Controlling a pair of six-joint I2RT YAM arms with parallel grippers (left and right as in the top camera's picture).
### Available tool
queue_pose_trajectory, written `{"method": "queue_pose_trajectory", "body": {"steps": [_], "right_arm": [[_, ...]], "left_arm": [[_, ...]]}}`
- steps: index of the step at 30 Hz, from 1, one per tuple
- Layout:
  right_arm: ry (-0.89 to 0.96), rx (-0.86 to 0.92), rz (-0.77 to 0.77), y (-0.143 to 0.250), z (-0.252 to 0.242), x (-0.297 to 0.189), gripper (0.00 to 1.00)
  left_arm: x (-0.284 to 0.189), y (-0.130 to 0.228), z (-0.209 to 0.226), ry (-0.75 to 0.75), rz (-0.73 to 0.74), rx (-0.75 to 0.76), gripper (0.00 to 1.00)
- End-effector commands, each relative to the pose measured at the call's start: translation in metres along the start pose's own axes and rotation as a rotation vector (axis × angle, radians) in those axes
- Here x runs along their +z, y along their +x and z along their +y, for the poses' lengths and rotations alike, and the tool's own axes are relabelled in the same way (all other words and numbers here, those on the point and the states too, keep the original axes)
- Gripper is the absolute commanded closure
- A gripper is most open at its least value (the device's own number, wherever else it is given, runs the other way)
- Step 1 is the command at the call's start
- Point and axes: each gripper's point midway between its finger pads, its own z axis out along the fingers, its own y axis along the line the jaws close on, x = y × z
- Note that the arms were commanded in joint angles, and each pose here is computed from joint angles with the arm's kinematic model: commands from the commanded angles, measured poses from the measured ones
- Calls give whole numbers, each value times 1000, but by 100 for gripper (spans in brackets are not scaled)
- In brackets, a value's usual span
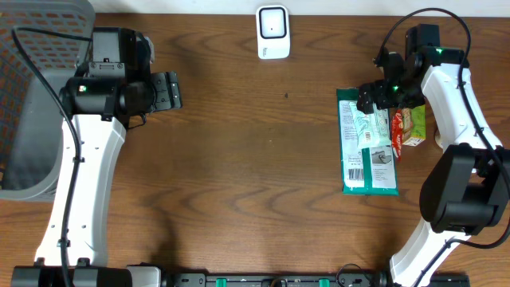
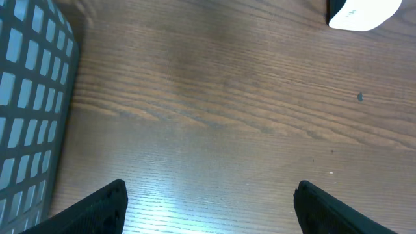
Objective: Scan the item barcode
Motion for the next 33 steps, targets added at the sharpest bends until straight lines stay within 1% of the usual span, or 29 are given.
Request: {"method": "queue_pose_trajectory", "body": {"steps": [1,14,17,19,21,25,31,33], "right_arm": [[14,-9,-25,-5,0,-9,1],[14,-9,-23,-5,0,-8,1],[19,-27,-58,-10,7,-23,1],[27,-47,-109,-14,15,-44,1],[42,-89,-215,-21,32,-87,1],[57,-158,-385,-20,62,-156,1],[71,-258,-665,11,106,-265,1],[113,-262,-731,24,107,-291,1]], "left_arm": [[-1,1,4,-15,0,1,17],[-1,1,4,-15,0,1,17],[-1,1,4,-15,0,1,17],[-1,1,4,-15,0,1,17],[-1,1,4,-15,0,1,17],[-1,1,4,-15,0,1,17],[-1,1,4,-15,0,1,17],[-1,1,4,-15,0,1,17]]}}
